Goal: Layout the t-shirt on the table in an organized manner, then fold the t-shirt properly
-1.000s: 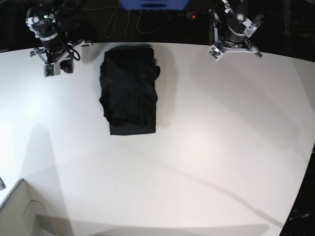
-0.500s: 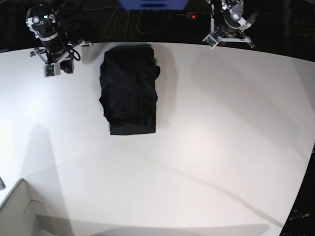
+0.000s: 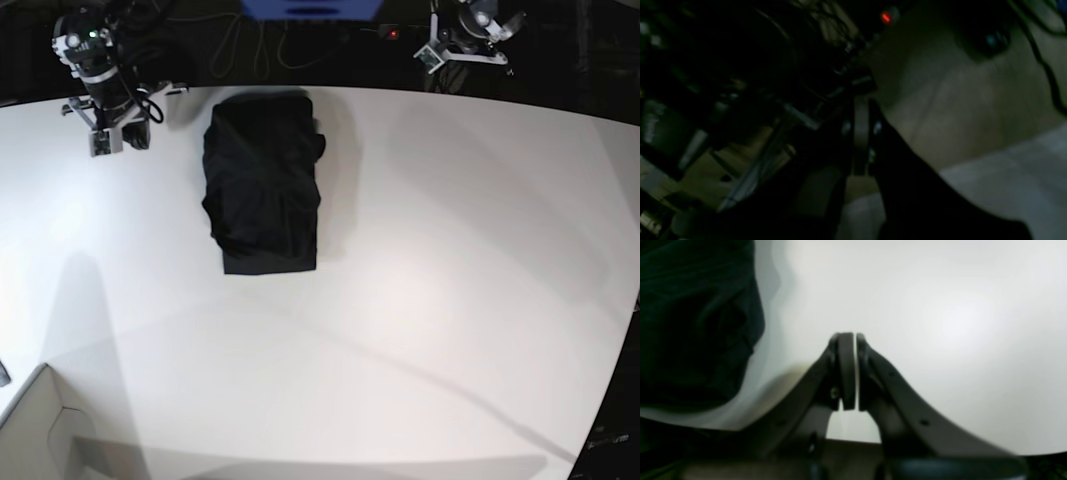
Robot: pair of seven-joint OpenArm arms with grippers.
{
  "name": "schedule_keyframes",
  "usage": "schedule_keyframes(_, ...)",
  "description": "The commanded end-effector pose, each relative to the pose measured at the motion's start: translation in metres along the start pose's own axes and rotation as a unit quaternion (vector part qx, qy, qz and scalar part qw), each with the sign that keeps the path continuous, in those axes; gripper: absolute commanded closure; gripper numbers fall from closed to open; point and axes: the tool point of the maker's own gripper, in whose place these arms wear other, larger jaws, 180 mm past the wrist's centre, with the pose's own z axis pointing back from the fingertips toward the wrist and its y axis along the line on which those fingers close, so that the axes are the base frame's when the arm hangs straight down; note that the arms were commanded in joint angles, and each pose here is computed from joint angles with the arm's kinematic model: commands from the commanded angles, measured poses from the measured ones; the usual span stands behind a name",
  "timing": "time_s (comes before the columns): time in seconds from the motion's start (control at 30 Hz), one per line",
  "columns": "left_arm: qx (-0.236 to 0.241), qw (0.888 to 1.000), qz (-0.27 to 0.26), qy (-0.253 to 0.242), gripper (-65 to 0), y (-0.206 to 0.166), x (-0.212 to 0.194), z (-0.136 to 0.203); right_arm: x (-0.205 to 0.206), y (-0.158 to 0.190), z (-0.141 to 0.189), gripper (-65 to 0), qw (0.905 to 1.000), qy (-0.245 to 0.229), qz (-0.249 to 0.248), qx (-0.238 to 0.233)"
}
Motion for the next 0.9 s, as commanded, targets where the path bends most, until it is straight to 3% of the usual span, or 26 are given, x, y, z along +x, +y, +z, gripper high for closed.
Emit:
schedule_keyframes(0.0, -0.001, 1.000, -0.005, 0.015, -0.2, 0.000, -0.012, -0.001, 0.011, -0.001, 0.002, 0.0, 0.9998, -0.021, 0.004, 0.000)
schedule_keyframes(0.4, -0.051, 0.997, 0.014, 0.057, -0.2, -0.014, -0.030, -0.037, 0.014, -0.005, 0.002, 0.0, 0.9997, -0.025, 0.004, -0.005)
schedule_keyframes(0.7, -0.098, 0.990, 0.104, 0.007, -0.2, -0.019, -0.001, -0.066, -0.007, -0.059, 0.026, 0.0, 0.9960, -0.004, -0.021, -0.086)
schedule_keyframes(0.87, -0.106, 0.984, 0.145, 0.014, -0.2, -0.014, -0.009, -0.076, -0.024, -0.109, 0.061, 0.0, 0.9833, -0.018, -0.086, -0.159)
